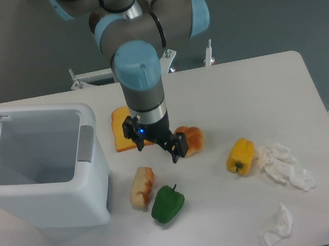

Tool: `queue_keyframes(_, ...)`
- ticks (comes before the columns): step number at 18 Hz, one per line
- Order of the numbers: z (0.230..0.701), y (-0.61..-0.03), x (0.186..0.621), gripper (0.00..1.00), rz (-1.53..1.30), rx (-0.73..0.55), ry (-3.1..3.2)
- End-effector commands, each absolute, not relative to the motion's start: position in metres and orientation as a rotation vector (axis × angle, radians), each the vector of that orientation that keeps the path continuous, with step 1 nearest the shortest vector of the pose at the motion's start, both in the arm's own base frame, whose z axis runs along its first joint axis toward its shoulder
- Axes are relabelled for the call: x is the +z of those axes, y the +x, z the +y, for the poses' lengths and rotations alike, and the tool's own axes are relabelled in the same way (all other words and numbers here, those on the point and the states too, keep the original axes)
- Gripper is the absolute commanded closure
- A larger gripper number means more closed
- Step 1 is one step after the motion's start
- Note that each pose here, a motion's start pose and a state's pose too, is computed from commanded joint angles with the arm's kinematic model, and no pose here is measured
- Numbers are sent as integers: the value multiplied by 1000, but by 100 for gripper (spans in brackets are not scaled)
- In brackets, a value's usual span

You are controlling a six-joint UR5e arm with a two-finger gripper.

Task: Pick up the square bread
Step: 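Move the open gripper over the small bread roll beside the green pepper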

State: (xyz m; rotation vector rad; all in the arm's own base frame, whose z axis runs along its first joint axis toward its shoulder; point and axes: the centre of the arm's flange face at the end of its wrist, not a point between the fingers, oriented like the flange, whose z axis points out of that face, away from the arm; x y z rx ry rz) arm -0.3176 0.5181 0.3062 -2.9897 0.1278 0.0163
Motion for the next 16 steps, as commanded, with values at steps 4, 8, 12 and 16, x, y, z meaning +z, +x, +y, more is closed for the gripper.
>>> queue_keyframes(4, 517, -329, 281, 0, 93, -56, -3012)
queue_keyframes(8, 517, -331, 266, 0, 75, -99, -3026)
queue_keyframes(12, 521, -330, 249, 0, 82, -128, -3048)
queue_keyframes(16, 520, -325, 235, 0, 98, -167, -3071)
